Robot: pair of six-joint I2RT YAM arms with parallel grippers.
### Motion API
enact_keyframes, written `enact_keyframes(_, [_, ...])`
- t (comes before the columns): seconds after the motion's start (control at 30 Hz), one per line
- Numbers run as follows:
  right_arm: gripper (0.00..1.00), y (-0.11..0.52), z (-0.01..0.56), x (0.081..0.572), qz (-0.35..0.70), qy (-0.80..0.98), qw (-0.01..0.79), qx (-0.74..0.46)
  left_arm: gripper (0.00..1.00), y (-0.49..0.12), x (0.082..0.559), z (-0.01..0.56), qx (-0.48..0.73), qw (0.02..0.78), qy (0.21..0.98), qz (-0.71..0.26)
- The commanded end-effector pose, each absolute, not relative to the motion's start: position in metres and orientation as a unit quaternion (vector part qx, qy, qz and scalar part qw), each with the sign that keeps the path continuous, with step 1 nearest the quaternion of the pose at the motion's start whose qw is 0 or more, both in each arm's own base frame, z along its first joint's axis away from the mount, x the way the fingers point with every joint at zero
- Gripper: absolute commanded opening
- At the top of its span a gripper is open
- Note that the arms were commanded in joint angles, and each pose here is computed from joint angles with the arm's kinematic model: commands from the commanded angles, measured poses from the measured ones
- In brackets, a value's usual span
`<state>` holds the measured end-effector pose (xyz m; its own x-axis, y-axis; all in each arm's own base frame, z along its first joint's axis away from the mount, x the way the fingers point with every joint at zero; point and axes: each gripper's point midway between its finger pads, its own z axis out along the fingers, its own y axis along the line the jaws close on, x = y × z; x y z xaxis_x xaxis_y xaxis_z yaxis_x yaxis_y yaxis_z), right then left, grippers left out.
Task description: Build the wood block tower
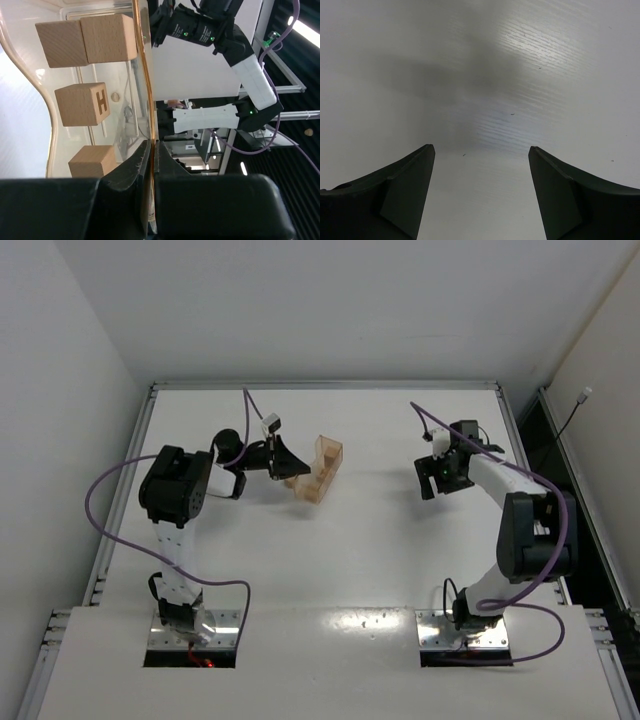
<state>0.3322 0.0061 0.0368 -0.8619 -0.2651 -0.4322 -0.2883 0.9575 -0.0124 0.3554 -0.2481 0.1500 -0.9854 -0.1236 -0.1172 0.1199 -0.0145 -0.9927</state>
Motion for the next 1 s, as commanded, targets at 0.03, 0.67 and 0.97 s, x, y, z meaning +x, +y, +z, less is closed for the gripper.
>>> enact_keyframes(0.03, [0.72,0.014,0.048,0.353,0.033,0.957,0.240,-0.158,0.00,-0.250,0.340,0.162,0.066,0.150,0.665,-0.728])
enact_keyframes(0.67, [0.71,0.010,0.052,0.345,0.024,0.959,0.231,-0.161,0.00,-0.269,0.330,0.165,0.097,0.146,0.656,-0.734])
enact_keyframes(0.97, [0.71,0.013,0.054,0.349,0.025,0.958,0.231,-0.165,0.00,-0.269,0.312,0.229,0.167,0.195,0.616,-0.745])
